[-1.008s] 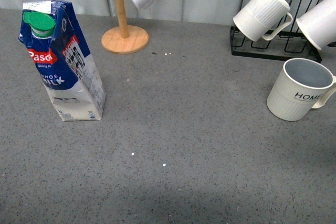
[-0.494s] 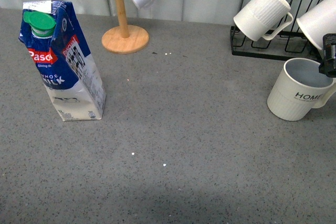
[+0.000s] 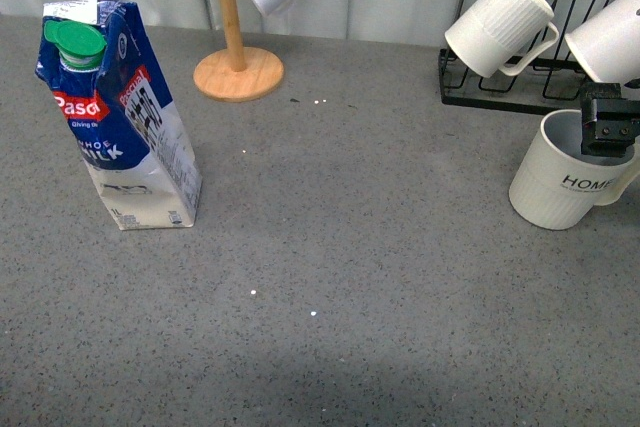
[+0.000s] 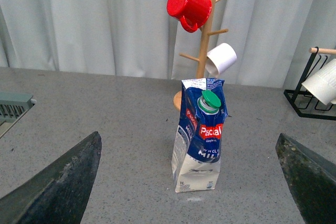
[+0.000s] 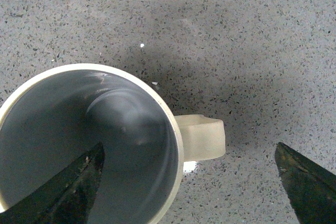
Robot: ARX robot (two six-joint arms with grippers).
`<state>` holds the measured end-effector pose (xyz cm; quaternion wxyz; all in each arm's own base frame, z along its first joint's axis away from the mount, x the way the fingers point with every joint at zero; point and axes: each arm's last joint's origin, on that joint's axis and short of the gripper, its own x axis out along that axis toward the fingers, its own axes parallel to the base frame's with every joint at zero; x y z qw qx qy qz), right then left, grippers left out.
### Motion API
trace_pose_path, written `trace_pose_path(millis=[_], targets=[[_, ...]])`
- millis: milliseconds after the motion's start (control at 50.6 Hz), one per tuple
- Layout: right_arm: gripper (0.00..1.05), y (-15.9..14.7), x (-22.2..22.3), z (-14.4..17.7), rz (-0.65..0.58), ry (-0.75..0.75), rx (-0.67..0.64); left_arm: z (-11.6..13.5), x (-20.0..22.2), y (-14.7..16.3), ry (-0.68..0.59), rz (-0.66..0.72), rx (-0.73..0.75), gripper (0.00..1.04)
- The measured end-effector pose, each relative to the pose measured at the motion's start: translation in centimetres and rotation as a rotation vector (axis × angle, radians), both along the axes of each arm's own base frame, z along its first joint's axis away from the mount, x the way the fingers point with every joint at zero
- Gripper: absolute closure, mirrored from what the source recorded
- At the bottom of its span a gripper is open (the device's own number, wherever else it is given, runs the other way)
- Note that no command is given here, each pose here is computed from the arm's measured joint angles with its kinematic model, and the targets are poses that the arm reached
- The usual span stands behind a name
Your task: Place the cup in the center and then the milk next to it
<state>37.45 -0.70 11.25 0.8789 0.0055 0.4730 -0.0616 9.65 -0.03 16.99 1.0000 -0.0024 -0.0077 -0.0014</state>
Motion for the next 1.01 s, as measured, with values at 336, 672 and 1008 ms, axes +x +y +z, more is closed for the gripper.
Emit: trace_pose_path(millis=[336,672,1008], targets=[[0.68,0.4,0.6,0.4,-0.002,-0.001,0.001,0.0,0.0,0.0,0.000,0.000,0.000,0.07],[1.04,0.7,0.9,0.7,-0.020,0.015,0.040,0.0,0.0,0.0,0.000,0.000,0.000,0.07],[1.04,4.0,0.3,3.6,0.078,-0.059,0.130,0.0,0.0,0.0,0.000,0.000,0.000,0.07]])
